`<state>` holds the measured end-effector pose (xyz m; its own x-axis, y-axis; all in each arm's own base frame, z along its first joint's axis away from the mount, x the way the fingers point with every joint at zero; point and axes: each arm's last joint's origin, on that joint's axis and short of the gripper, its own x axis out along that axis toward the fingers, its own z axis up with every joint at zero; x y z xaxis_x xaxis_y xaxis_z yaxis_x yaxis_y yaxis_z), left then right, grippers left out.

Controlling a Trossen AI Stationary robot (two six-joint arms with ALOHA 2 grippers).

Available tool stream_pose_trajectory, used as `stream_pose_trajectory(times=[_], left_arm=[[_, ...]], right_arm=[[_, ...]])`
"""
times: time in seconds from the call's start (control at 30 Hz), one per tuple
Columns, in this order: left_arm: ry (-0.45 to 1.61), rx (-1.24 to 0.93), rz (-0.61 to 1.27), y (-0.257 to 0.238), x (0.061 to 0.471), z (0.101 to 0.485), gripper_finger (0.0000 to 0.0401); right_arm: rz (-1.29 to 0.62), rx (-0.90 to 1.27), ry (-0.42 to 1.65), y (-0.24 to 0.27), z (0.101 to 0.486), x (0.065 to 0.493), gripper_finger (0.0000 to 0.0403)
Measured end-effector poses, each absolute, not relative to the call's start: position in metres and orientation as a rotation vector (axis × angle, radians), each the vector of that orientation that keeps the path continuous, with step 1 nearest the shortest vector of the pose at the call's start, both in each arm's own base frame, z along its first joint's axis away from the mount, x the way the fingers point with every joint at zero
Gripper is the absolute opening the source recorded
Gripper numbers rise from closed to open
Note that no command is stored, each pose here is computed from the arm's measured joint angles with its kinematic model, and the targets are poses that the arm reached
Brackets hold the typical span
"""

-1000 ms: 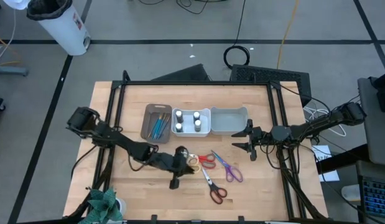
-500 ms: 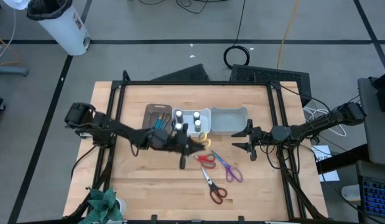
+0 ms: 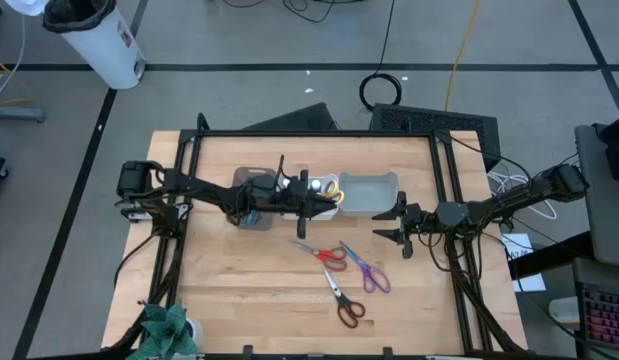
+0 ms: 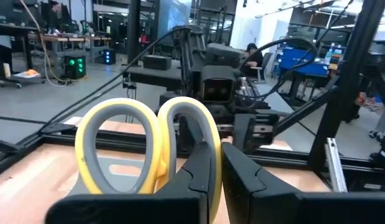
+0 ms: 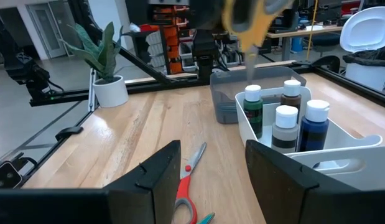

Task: Pick & Place Paint Supplies
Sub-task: Put the yellow scissors into the gray bin

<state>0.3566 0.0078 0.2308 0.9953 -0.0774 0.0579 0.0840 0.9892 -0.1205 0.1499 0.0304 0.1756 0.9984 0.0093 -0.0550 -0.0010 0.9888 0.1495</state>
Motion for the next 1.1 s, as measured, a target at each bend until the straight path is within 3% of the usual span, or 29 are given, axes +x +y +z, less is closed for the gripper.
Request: stream_pose_trajectory(times=[0.33, 0.5, 0.63, 0.83, 1.1], left_arm=[[-0.050, -0.055, -0.133, 0.001, 0.365, 0.231, 0.0018], [0.175, 0.097, -0.207, -0.016, 0.380, 0.238, 0.0015], [0.388, 0.280, -0.090, -0.036, 0.384, 0.244, 0.0015], [0.508, 0.442, 0.079, -0.059, 0.377, 0.242, 0.0015], [0.510, 0.500, 0.066, -0.071, 0.375, 0.242, 0.0016]], right_arm=[[0.000, 0.318, 0.055, 0.030, 0.176, 0.150, 0.0171], [-0.037, 0.377, -0.074, 0.029, 0.187, 0.150, 0.0171], [-0.038, 0.389, -0.191, 0.029, 0.197, 0.152, 0.0177], [-0.045, 0.438, -0.175, 0.032, 0.204, 0.172, 0.0234], [-0.061, 0.510, -0.025, 0.035, 0.214, 0.227, 0.0296]])
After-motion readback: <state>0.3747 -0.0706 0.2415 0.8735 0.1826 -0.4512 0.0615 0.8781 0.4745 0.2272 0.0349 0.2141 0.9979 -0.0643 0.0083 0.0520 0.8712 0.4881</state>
